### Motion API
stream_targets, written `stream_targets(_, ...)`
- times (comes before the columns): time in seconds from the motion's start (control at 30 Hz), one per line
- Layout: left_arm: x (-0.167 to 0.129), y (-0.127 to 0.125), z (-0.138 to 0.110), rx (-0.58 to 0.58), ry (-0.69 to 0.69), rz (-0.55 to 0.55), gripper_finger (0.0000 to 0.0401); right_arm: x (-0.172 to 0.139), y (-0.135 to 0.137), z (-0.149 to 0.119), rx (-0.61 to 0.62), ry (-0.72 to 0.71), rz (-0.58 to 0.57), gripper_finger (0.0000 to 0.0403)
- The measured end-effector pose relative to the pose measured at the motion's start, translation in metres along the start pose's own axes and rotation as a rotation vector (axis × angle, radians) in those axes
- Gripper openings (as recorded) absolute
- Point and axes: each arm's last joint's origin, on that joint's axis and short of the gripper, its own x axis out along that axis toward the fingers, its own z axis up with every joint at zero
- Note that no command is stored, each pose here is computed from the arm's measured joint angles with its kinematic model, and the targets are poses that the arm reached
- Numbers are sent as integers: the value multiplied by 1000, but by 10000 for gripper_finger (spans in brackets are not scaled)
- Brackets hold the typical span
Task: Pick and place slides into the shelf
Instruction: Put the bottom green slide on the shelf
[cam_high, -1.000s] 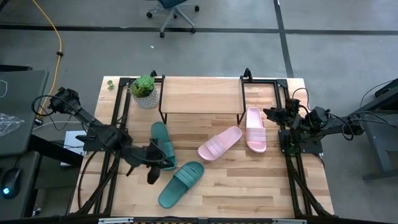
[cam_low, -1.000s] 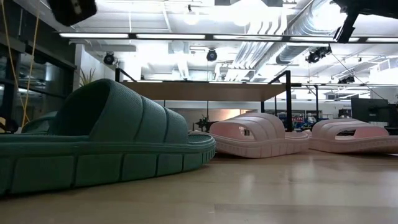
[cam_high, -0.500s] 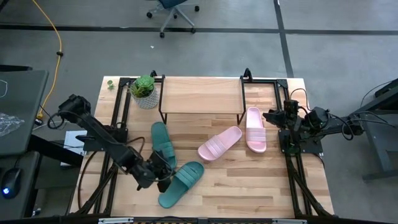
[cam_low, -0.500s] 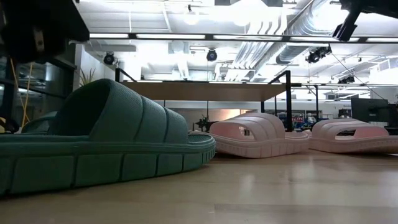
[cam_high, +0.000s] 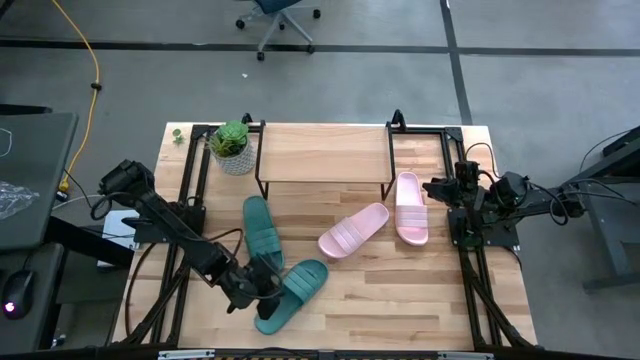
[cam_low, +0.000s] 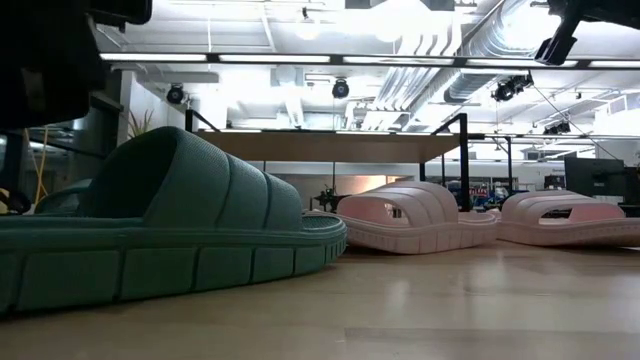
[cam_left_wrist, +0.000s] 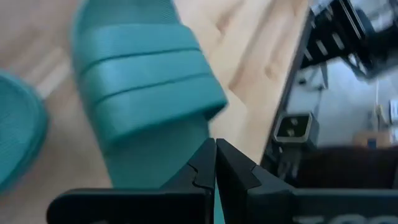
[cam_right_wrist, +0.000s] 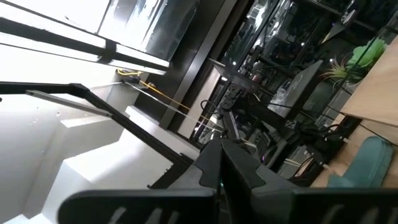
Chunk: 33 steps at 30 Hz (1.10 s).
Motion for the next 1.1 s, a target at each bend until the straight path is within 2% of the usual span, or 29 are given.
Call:
stream_targets(0.1,0,-7,2,166,-5,-68,1,0,0,0,-5,4,-1,0)
stream_targets(0.23,-8,-33,11,521,-48,-185,1,0,-1,-1,-9,9,-9,0)
stream_targets(0.3,-13,-43,16,701,-41,-191,1,0,-2,-2,-12,17,-22,0)
stream_targets(0.37,-19,-51,20,828,-22,-151,1,0,-4,-3,-15,27,-37,0)
stream_targets(0.5,-32,-58,29,999,26,-16,0,0,-8,-4,-19,38,-83,0)
stream_targets(0.63,-40,-62,36,1148,17,84,0,-1,-10,-5,-24,18,-126,0)
stream_targets(0.87,-41,-65,37,1394,29,67,0,-1,-14,-6,-40,13,-167,0)
stream_targets(1.1,-30,-62,33,1561,72,84,1,-2,-18,-9,-53,43,-217,0)
